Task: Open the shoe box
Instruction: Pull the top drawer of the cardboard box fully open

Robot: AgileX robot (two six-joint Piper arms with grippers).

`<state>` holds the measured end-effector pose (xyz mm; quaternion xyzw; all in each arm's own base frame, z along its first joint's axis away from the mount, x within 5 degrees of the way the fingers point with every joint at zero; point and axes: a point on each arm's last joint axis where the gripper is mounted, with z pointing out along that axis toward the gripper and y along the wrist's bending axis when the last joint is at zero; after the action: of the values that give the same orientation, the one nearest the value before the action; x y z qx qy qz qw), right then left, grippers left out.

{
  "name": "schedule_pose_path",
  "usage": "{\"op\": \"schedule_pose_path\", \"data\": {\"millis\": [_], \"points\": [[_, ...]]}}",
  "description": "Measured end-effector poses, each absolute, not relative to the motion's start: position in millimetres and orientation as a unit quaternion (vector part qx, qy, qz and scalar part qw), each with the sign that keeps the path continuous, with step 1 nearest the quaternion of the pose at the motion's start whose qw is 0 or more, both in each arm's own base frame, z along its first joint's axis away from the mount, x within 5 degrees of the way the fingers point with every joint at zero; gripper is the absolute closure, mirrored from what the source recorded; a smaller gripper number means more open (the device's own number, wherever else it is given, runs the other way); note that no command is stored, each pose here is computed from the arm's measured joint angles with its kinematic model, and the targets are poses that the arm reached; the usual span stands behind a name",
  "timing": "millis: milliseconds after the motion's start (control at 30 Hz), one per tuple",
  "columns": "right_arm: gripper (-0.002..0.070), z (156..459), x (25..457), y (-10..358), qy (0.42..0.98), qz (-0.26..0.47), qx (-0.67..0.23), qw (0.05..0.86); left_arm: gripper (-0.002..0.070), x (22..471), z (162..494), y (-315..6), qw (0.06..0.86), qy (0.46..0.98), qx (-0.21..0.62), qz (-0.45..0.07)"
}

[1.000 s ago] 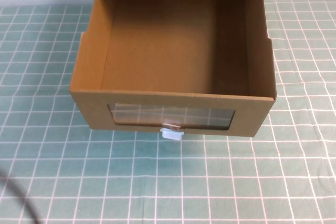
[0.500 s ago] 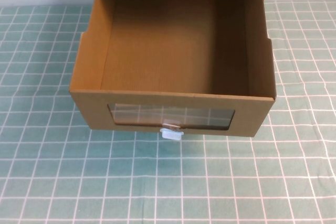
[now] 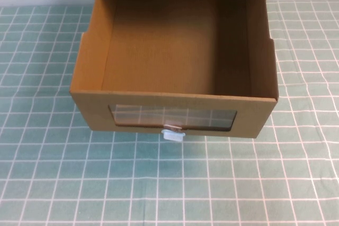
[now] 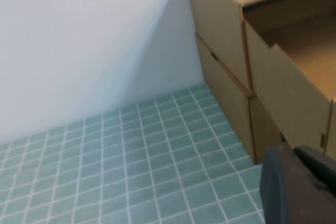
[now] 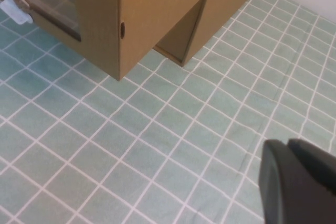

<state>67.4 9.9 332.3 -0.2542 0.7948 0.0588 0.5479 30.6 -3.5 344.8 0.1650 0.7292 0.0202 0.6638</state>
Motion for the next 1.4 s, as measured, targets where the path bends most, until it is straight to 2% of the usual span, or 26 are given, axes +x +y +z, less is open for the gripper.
{"op": "schedule_pose_path", "data": {"millis": [367, 633, 933, 1400], "points": [[0.069, 332, 67, 10, 0.795, 0.059, -0.254, 0.548, 0.068, 45, 245, -11, 0.704, 0.696, 0.139, -0.025], [0.069, 332, 67, 10, 0.795, 0.06, -0.254, 0.547, 0.068, 55, 188, -9, 0.658, 0.749, 0.06, -0.051], [0.069, 332, 67, 10, 0.796, 0.06, -0.254, 0.546, 0.068, 53, 174, -8, 0.604, 0.794, 0.045, -0.053], [0.0689, 332, 67, 10, 0.796, 0.06, -0.254, 0.546, 0.068, 51, 170, -8, 0.584, 0.809, 0.045, -0.052]]}}
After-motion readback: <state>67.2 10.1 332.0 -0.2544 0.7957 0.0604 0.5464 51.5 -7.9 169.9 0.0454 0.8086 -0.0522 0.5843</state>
